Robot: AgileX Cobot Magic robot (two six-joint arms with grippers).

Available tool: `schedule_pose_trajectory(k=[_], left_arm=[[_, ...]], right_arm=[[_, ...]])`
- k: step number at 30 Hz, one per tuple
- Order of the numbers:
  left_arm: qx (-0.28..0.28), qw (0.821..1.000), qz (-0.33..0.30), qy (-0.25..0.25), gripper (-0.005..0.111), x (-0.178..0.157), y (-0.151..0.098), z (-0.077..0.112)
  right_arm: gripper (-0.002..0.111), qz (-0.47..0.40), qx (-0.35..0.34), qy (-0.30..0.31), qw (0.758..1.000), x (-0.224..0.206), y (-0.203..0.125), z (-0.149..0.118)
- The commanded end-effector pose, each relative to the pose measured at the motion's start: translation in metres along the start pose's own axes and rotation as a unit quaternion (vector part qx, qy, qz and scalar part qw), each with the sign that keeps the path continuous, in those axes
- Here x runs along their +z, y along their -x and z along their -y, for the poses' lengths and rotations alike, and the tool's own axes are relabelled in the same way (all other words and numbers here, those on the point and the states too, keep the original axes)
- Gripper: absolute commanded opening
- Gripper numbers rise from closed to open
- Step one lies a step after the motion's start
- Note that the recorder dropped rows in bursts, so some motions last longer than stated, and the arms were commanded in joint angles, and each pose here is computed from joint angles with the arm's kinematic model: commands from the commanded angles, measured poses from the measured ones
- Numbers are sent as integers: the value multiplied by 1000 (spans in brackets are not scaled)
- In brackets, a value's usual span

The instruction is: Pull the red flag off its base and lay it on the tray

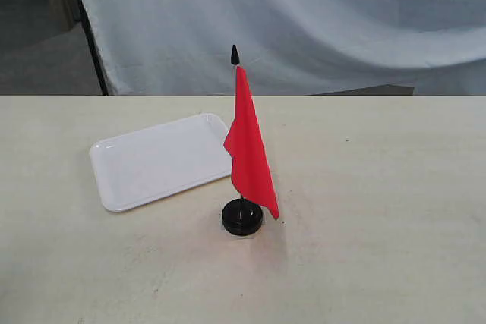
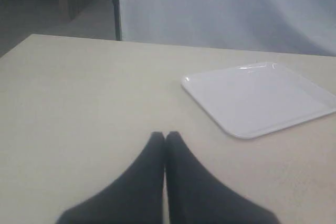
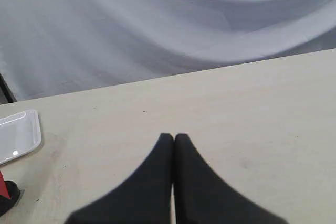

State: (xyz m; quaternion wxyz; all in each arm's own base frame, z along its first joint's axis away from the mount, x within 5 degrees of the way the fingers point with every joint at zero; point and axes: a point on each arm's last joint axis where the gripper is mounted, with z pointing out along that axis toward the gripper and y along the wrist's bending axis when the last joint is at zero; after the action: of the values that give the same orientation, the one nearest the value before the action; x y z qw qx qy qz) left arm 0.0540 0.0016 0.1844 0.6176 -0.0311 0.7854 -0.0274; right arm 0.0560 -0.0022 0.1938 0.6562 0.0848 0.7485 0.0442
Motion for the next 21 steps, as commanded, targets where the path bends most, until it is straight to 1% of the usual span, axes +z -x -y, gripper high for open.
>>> schedule_pose_trajectory(k=[1, 10, 12, 17, 18, 21], left_arm=[[2, 1000, 2, -2, 0, 0, 0, 0], [2, 1000, 2, -2, 0, 0, 0, 0], [2, 1000, 2, -2, 0, 0, 0, 0], [2, 1000, 2, -2, 0, 0, 0, 0], [2, 1000, 2, -2, 0, 0, 0, 0], [2, 1000, 2, -2, 0, 0, 0, 0]], right_arm=[[0, 4, -7, 2, 1000, 0, 0, 0], [0, 5, -7, 2, 1000, 0, 0, 0], [0, 17, -7, 3, 1000, 0, 2, 0], [0, 86, -7, 12, 996, -2, 15, -2], [0, 123, -7, 18, 992, -3, 21, -3], [0, 199, -7, 28, 979, -8, 35, -5]])
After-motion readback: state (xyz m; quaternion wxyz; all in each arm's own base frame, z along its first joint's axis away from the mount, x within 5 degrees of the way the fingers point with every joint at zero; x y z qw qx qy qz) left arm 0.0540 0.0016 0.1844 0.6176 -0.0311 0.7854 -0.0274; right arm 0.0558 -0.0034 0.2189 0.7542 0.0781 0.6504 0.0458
